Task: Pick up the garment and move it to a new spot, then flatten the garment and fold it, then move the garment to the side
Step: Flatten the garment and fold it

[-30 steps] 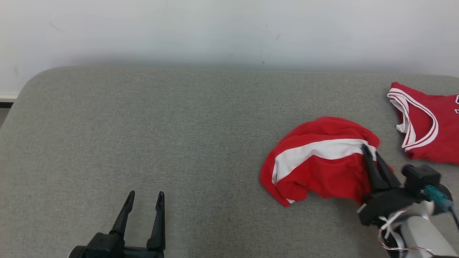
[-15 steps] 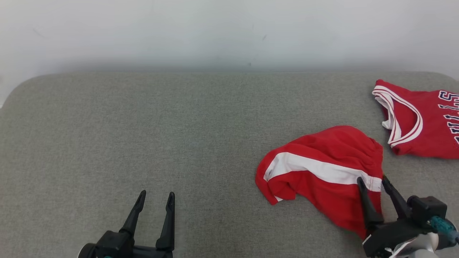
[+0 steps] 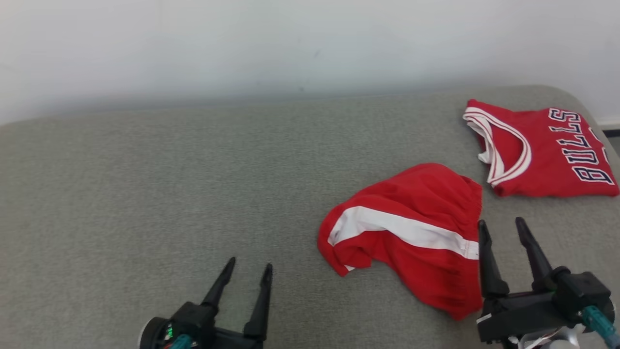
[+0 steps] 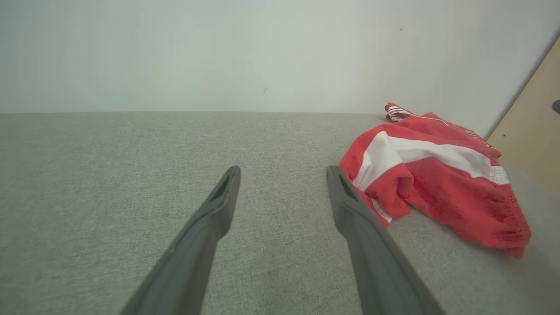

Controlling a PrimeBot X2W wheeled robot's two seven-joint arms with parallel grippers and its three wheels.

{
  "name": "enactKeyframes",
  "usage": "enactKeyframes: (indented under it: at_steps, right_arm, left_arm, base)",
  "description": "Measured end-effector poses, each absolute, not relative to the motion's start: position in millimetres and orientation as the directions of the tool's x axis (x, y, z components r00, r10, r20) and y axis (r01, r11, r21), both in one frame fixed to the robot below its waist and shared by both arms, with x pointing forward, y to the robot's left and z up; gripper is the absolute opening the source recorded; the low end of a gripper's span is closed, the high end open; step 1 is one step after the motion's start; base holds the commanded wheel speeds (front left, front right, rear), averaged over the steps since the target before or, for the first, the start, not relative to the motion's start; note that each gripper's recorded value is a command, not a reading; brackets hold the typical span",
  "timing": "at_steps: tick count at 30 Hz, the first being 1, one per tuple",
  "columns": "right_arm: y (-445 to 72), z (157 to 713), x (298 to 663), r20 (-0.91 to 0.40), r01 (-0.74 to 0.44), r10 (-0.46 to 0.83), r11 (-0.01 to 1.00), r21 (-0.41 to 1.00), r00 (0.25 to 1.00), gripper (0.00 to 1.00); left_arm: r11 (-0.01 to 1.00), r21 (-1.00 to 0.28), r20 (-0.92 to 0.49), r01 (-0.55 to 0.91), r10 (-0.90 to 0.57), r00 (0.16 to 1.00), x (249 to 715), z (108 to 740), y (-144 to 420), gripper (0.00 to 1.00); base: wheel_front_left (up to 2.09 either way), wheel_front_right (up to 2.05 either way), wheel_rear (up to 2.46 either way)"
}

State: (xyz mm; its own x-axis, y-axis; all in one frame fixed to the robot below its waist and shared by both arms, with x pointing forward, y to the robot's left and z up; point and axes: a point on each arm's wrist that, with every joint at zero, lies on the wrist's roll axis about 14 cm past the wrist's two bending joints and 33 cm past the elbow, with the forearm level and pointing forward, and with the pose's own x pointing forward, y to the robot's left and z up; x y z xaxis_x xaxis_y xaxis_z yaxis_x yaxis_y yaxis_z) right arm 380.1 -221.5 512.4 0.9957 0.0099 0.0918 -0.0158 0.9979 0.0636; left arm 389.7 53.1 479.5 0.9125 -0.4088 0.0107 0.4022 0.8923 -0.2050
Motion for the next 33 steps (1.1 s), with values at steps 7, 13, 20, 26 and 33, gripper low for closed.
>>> enactKeyframes:
  at_steps: [7,13,20,26,33]
  right_arm:
    - [-220.3,505.9,367.9,0.079,0.027,-0.036,0.994,0.110,0.996,1.00]
    - [-228.6,499.3,358.3,0.057,0.079,-0.087,0.988,0.130,0.995,1.00]
    - [-246.5,494.1,349.3,0.036,0.149,-0.155,0.980,0.134,0.987,1.00]
    - [-256.7,488.8,344.5,0.015,0.188,-0.192,0.974,0.129,0.981,1.00]
    - [-257.3,488.3,346.9,0.015,0.190,-0.193,0.973,0.129,0.981,1.00]
  left_arm:
    - [0.829,-0.207,-0.042,0.520,-0.538,0.842,398.0,462.7,5.6,1.00]
    - [0.783,-0.210,-0.102,0.586,-0.613,0.783,405.9,443.2,-25.3,1.00]
    - [0.746,-0.237,-0.181,0.622,-0.663,0.726,410.1,416.0,-50.0,1.00]
    - [0.727,-0.259,-0.245,0.636,-0.686,0.685,408.2,393.6,-61.5,0.84]
    - [0.724,-0.274,-0.240,0.633,-0.689,0.684,412.6,396.2,-64.1,0.00]
  base:
    - [0.00,0.00,0.00]
    - [0.00,0.00,0.00]
    - [0.00,0.00,0.00]
    - [0.00,0.00,0.00]
    - [0.00,0.00,0.00]
